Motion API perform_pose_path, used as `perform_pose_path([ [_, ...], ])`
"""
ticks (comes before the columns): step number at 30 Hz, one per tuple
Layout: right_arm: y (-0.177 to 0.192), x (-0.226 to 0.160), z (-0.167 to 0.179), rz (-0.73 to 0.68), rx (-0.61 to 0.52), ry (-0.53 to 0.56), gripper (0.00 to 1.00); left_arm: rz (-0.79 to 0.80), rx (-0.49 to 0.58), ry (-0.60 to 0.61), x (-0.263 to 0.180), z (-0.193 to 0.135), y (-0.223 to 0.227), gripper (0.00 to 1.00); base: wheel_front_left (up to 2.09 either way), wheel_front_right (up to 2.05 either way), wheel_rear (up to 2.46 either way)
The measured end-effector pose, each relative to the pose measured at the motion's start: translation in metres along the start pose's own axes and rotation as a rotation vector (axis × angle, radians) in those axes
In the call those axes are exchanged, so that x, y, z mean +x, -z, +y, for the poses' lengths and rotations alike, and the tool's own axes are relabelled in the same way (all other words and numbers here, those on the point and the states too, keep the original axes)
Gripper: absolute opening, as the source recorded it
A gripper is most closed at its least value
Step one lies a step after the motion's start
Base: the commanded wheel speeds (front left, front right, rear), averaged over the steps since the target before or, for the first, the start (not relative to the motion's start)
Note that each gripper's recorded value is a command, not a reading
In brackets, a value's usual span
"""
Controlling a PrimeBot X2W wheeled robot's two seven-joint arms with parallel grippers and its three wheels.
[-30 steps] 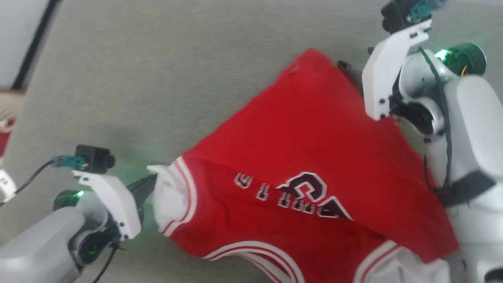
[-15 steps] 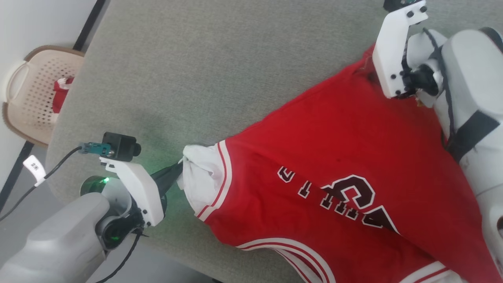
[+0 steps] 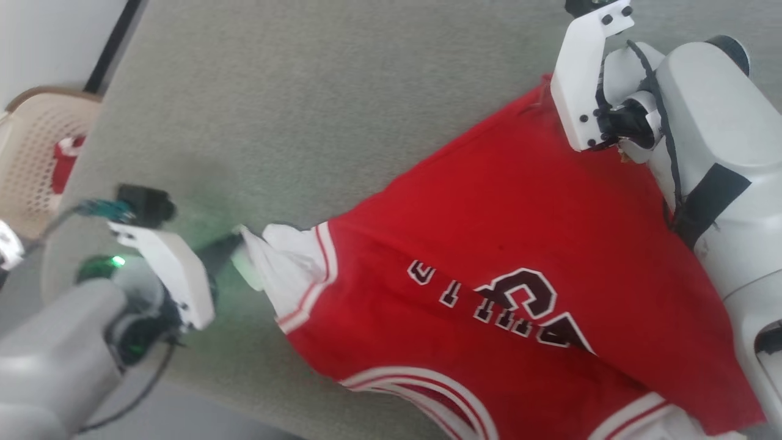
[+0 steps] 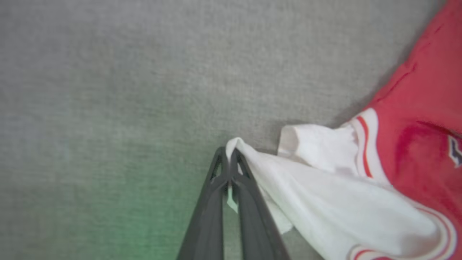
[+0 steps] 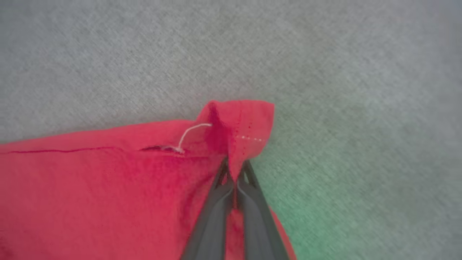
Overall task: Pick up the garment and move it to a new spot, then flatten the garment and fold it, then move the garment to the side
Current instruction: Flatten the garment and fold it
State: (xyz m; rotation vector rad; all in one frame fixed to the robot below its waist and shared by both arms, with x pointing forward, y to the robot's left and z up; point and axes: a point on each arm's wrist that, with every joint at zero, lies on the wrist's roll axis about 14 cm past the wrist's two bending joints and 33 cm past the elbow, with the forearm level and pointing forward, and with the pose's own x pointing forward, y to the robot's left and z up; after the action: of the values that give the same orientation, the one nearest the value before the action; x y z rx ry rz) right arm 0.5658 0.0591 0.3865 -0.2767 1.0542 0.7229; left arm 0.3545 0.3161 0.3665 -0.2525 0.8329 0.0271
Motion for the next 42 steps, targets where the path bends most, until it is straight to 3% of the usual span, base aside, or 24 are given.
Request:
perform_pose_path([
  [12,-0.019,-0.100,-0.054,-0.257,0.016,0.130,0.00,-0.205,0.215,0.015,-0.015,-0.014,-0.146,0.00,0.00,0.00,0.00],
  [22,-0.021,-0.216,-0.079,-0.454,0.018,0.265,0.00,-0.367,0.358,0.046,-0.056,-0.075,-0.255,0.00,0.00,0.00,0.00],
  [32,-0.014,-0.316,-0.090,-0.603,0.043,0.390,0.00,-0.495,0.456,0.089,-0.099,-0.136,-0.321,0.00,0.00,0.00,0.00],
  [36,-0.016,-0.335,-0.097,-0.660,0.055,0.430,0.00,-0.557,0.477,0.114,-0.106,-0.156,-0.344,0.00,0.00,0.00,0.00],
  [42,-0.038,-0.332,-0.116,-0.741,0.054,0.487,0.00,-0.700,0.496,0.139,-0.099,-0.177,-0.386,0.00,0.00,0.00,0.00],
])
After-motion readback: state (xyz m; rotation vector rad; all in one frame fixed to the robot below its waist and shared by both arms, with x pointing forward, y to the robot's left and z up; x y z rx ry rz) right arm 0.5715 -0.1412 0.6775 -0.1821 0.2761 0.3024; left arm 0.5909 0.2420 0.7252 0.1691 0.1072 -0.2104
